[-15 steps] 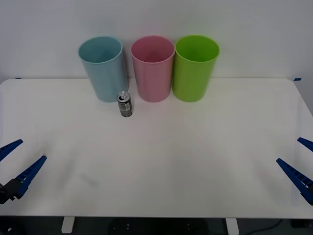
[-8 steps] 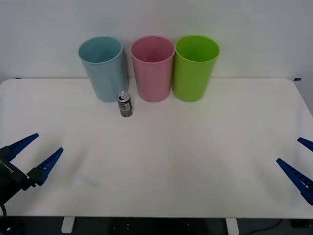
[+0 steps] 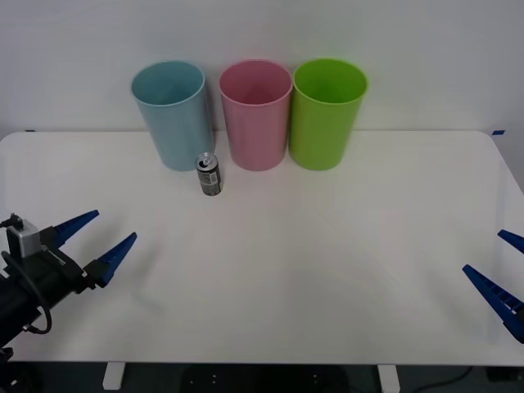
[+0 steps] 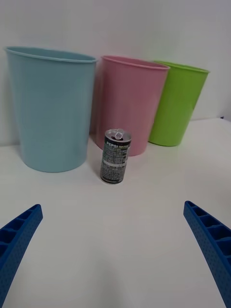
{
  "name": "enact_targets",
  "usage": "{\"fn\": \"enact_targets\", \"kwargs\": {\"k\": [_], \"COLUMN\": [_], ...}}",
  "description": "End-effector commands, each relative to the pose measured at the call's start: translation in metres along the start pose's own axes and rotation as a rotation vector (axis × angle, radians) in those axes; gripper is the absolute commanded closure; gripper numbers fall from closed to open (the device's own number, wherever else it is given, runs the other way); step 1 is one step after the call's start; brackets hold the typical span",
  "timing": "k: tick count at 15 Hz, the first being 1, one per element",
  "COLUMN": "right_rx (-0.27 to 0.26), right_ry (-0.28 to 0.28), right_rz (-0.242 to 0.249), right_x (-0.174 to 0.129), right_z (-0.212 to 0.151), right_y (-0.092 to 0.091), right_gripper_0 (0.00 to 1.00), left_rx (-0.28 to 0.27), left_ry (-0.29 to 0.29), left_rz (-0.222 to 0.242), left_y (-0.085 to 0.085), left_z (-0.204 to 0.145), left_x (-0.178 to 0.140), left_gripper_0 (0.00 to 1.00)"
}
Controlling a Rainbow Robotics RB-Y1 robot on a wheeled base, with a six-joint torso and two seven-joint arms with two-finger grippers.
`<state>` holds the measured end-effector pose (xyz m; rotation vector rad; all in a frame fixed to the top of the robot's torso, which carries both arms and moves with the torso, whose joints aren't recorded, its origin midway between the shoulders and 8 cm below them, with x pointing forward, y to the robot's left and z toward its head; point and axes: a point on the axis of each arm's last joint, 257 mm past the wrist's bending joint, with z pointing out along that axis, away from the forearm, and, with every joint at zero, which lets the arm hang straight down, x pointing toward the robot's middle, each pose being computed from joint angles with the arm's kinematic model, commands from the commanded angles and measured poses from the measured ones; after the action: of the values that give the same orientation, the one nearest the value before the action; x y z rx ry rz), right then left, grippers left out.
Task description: Grasp the object on the table and drop it into the matching bin: aluminum can to the light blue bin, PET bottle to the pink bin.
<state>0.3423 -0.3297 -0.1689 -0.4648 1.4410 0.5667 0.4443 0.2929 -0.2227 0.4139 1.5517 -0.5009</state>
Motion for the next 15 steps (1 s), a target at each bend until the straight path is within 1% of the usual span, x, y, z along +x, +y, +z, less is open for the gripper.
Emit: {"fn": "enact_targets", "kwargs": {"k": [1, 3, 4, 5, 7, 9, 12, 14, 15], "right_rx": [0.000, 0.000, 0.000, 0.000, 0.000, 0.000, 0.000, 0.000, 0.000], "right_ry": [0.000, 0.000, 0.000, 0.000, 0.000, 0.000, 0.000, 0.000, 0.000], "right_rz": [0.000, 0.000, 0.000, 0.000, 0.000, 0.000, 0.000, 0.000, 0.000], "right_x": [0.000, 0.000, 0.000, 0.000, 0.000, 0.000, 0.000, 0.000, 0.000], "right_z": [0.000, 0.000, 0.000, 0.000, 0.000, 0.000, 0.000, 0.000, 0.000], "right_y": [0.000, 0.000, 0.000, 0.000, 0.000, 0.000, 0.000, 0.000, 0.000], "right_gripper_0": [0.00, 0.00, 0.00, 0.00, 0.00, 0.00, 0.00, 0.00, 0.00], "left_rx": [0.006, 0.011, 0.011, 0.010, 0.001, -0.009, -0.055, -0.061, -0.063], "left_ry": [0.000, 0.003, 0.012, 0.008, 0.015, 0.004, 0.010, 0.007, 0.010], "left_rz": [-0.013, -0.018, -0.008, -0.011, -0.002, -0.014, -0.004, -0.018, -0.018], "left_y": [0.003, 0.007, 0.011, 0.011, 0.014, 0.012, 0.014, 0.010, 0.008], "left_z": [0.018, 0.031, 0.037, 0.043, 0.056, 0.067, 0.085, 0.096, 0.100], "left_x": [0.003, 0.005, 0.005, 0.005, 0.006, 0.007, 0.011, 0.014, 0.015], "left_gripper_0": [0.00, 0.00, 0.00, 0.00, 0.00, 0.00, 0.00, 0.00, 0.00]}}
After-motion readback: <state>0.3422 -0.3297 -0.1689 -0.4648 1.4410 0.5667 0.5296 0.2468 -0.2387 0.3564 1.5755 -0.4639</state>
